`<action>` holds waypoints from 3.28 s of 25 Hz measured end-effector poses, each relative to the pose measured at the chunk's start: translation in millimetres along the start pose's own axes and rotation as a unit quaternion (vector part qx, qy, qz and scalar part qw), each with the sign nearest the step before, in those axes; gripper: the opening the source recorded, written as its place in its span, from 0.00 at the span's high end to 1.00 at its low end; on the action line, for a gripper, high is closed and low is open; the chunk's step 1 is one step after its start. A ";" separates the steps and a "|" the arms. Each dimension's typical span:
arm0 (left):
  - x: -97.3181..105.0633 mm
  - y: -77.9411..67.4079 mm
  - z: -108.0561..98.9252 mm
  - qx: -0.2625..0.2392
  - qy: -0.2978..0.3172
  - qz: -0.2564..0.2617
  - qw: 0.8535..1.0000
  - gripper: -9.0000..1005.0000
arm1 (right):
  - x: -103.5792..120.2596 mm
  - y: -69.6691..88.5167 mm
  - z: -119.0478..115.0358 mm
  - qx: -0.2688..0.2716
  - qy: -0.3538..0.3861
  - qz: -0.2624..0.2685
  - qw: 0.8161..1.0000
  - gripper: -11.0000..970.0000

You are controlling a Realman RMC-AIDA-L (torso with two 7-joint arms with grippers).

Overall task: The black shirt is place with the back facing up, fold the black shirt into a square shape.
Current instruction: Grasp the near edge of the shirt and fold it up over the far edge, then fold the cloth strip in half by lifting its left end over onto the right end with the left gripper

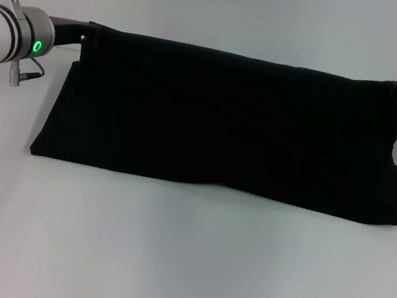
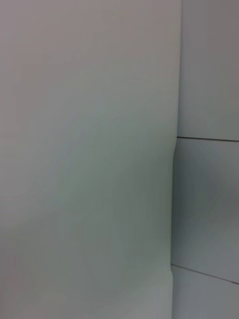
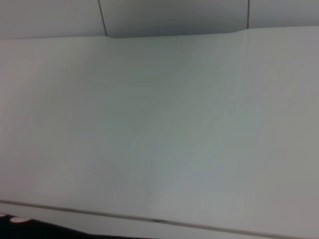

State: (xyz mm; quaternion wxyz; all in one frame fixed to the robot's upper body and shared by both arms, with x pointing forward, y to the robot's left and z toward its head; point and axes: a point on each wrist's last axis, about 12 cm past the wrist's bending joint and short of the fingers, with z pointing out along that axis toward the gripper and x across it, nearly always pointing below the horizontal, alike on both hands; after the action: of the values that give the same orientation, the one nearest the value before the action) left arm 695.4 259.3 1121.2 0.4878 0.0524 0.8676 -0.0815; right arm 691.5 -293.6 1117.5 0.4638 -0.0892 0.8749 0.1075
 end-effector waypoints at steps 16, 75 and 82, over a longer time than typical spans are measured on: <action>-1.8 1.5 1.2 -0.020 -0.013 -0.015 1.000 0.75 | -1.3 -0.6 0.8 0.016 -0.006 -0.016 1.000 0.78; 96.2 58.8 -78.3 0.110 0.138 0.008 0.984 0.33 | 29.7 -53.8 -85.0 -0.157 0.019 0.192 0.969 0.38; 94.7 59.6 -77.2 0.104 0.137 0.015 0.985 0.40 | 32.6 -54.2 -85.1 -0.155 0.021 0.194 0.969 0.38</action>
State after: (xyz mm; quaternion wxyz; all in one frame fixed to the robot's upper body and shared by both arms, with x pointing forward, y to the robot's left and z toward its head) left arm 591.8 333.7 1074.4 0.3577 0.1267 0.9120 -0.1561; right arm 619.8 -370.6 1131.2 0.3963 0.0093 0.8577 0.3273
